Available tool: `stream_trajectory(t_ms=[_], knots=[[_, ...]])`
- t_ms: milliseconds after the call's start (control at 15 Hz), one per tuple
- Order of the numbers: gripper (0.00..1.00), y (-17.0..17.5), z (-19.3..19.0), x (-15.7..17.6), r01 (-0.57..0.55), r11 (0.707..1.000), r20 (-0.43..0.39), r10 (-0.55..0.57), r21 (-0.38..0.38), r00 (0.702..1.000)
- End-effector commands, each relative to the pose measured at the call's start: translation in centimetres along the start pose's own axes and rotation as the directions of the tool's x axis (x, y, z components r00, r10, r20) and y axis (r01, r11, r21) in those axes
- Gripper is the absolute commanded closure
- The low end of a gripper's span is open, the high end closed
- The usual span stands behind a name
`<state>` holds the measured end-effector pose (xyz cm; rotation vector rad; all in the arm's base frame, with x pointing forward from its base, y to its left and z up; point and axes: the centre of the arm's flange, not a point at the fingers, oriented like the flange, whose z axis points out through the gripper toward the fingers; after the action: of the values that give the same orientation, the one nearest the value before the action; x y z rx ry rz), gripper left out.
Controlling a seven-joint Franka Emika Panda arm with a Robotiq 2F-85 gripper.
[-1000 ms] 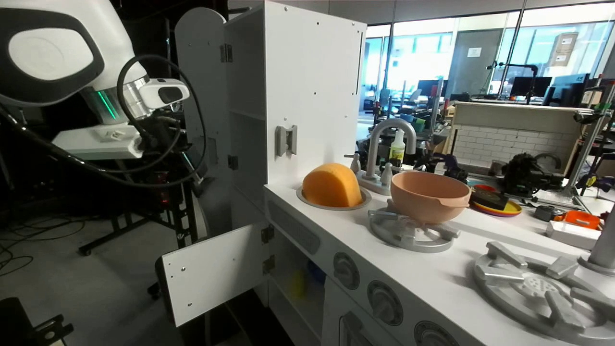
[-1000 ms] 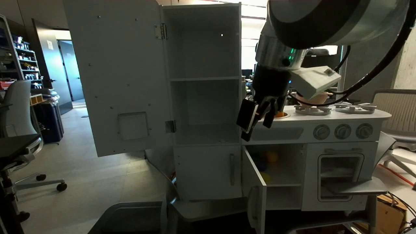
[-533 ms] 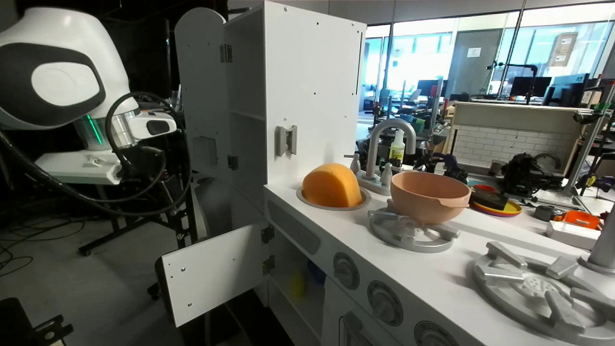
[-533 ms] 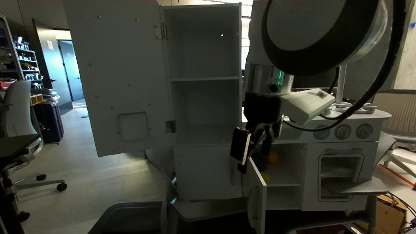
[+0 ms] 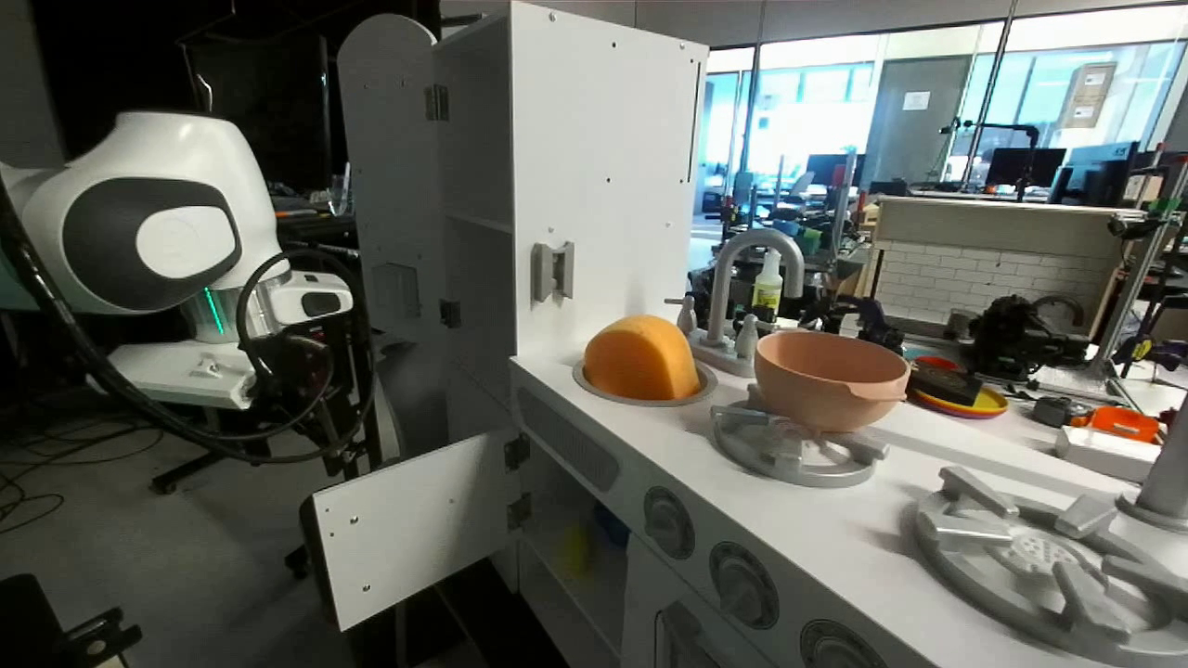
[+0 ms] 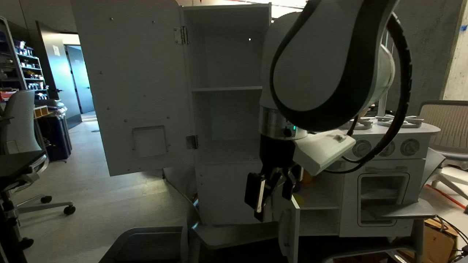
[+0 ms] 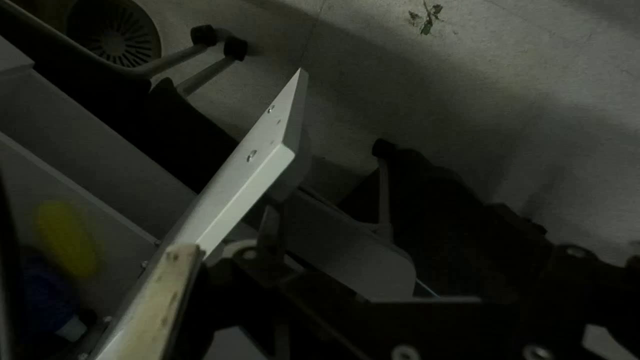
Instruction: Put the blue and yellow objects into the bottom cabinet.
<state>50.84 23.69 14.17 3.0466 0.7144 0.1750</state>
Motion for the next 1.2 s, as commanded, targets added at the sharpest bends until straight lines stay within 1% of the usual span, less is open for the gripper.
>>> stream_trajectory(t_ms=[0,200,333,400,533,600,800,1133], knots=[[0.00,-0.9,1.4,1.4,0.003,1.000,0.011,-0.003,-0.001,1.000],[0.00,-1.1,3.0,1.7,-0.001,1.000,0.031,0.002,-0.014,1.000],[0.00,-0.3,4.5,1.7,-0.010,1.000,0.039,0.011,-0.017,0.999],[0.00,-0.3,4.6,1.9,-0.015,1.000,0.046,0.016,-0.022,0.999],[0.00,1.0,5.8,2.0,-0.028,0.999,0.049,0.029,-0.036,0.998],[0.00,1.4,5.7,2.3,-0.036,0.998,0.052,0.038,-0.044,0.998],[0.00,4.6,6.3,2.7,-0.067,0.994,0.049,0.071,-0.083,0.996],[0.00,12.2,6.7,3.3,-0.133,0.978,0.026,0.139,-0.158,0.990]])
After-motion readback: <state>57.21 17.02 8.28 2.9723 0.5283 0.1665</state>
